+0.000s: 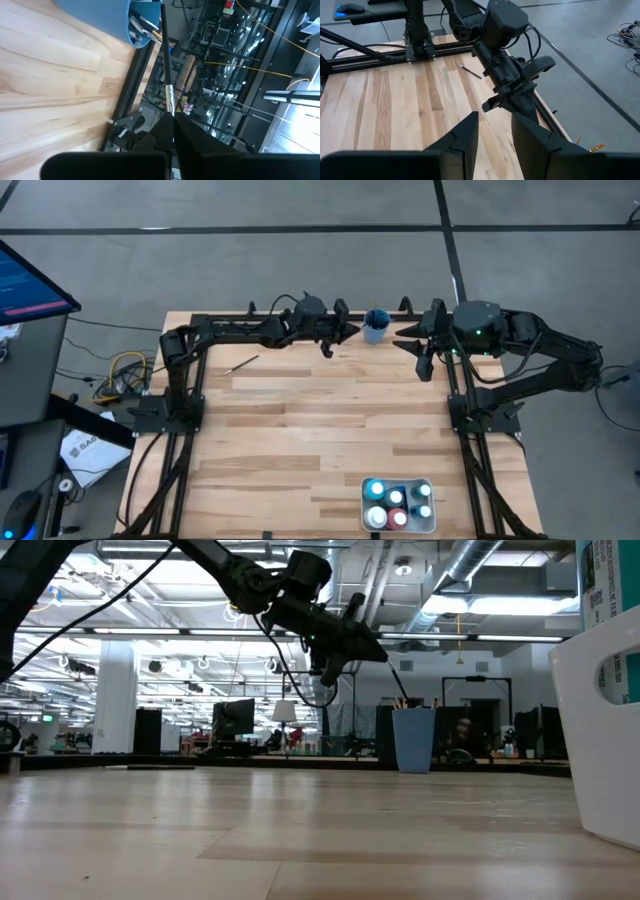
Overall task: Pick & Place Paint Supplies
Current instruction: Put the silver paintbrush into the blue cup
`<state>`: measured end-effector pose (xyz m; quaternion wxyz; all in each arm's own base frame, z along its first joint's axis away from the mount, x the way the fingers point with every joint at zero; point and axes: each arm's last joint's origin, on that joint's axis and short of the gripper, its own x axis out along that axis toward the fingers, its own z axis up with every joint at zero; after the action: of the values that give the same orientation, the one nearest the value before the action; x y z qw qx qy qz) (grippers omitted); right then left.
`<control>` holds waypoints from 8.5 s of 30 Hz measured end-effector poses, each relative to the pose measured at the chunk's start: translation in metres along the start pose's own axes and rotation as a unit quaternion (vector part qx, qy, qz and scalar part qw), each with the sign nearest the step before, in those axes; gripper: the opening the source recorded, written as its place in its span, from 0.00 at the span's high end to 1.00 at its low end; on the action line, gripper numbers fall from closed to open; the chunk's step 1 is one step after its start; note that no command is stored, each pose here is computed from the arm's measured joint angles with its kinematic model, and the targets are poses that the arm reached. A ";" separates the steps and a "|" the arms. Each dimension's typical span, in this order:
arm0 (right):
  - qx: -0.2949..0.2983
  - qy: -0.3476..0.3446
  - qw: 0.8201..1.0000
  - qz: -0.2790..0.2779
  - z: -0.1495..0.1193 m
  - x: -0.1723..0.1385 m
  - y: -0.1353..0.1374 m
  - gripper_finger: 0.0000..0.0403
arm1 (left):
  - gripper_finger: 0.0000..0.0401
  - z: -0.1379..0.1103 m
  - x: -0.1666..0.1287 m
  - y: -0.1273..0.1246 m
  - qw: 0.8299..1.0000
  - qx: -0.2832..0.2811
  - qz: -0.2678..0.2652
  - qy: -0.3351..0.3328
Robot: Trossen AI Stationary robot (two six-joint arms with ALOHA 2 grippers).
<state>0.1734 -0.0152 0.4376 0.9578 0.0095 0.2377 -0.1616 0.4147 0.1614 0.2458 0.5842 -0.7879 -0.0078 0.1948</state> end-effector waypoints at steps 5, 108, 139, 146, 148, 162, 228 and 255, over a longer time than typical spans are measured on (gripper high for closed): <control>-0.002 0.002 1.000 0.000 0.000 0.000 0.000 0.73 | 1.00 0.000 0.000 0.000 1.000 0.000 -0.001 -0.003; -0.034 0.028 0.999 0.000 -0.005 0.000 0.000 0.73 | 0.50 0.086 -0.242 0.131 0.684 0.436 0.581 0.066; -0.035 0.030 0.999 0.000 -0.006 0.000 0.000 0.73 | 0.98 0.082 -0.203 0.173 0.639 0.421 0.620 0.175; -0.060 0.039 0.997 0.000 -0.004 0.011 0.003 0.73 | 1.00 0.051 -0.196 0.142 0.697 0.461 0.511 0.200; -0.076 0.037 0.996 0.001 -0.003 0.016 0.005 0.73 | 1.00 0.042 -0.197 0.129 0.708 0.471 0.493 0.183; -0.064 0.017 0.998 -0.013 0.003 0.021 0.000 0.73 | 1.00 0.014 -0.164 0.020 0.878 0.410 0.215 0.121; -0.017 -0.026 0.996 -0.079 0.006 0.000 -0.031 0.73 | 1.00 0.001 0.045 -0.037 0.958 -0.111 -0.061 0.259; -0.011 -0.024 0.995 -0.093 0.006 0.000 -0.037 0.73 | 1.00 0.031 0.045 0.007 0.965 -0.200 -0.012 0.167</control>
<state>0.1648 -0.0505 0.4447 0.9440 -0.0267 0.2164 -0.2476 0.4454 0.1984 0.2186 0.4098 -0.9100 0.0420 0.0480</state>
